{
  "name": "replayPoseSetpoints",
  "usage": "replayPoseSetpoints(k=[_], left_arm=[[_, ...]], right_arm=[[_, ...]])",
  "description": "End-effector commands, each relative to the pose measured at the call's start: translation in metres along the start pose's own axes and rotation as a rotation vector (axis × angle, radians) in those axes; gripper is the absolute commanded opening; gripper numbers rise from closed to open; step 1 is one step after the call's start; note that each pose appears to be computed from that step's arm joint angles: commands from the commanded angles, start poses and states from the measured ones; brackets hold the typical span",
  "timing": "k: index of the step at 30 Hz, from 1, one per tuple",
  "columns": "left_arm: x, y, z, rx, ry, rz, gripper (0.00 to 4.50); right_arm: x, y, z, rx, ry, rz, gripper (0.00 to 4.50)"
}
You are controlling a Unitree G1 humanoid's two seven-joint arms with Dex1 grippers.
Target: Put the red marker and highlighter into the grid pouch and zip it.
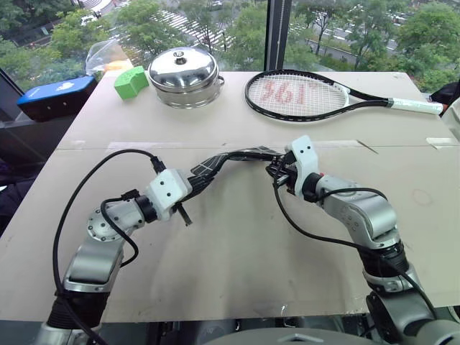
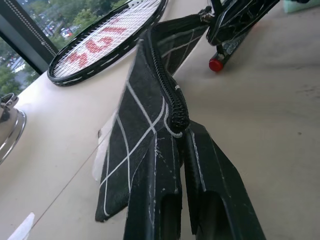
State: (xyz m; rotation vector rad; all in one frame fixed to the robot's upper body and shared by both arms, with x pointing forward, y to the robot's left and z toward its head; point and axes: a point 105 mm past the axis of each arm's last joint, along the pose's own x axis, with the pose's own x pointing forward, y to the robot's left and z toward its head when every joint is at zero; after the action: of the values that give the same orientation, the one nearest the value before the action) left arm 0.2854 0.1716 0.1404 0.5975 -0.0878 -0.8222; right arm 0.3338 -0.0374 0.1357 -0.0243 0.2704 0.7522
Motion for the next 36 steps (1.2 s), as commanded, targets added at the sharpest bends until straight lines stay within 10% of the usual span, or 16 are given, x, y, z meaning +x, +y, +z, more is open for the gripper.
replayPoseSetpoints(k=[1,36], left_arm=[[-0.005,-0.002,0.005,0.02,-0.009,-0.018,0.0],[-0.006,-0.015,0.002,-0.001,0.03,-0.143,0.0]], right_arm=[[-0.005,-0.004,0.02,-0.024,-0.063,-0.006,0.08],[-0.019,0.003,0.015,-0.215,0.019,0.056,0.08]])
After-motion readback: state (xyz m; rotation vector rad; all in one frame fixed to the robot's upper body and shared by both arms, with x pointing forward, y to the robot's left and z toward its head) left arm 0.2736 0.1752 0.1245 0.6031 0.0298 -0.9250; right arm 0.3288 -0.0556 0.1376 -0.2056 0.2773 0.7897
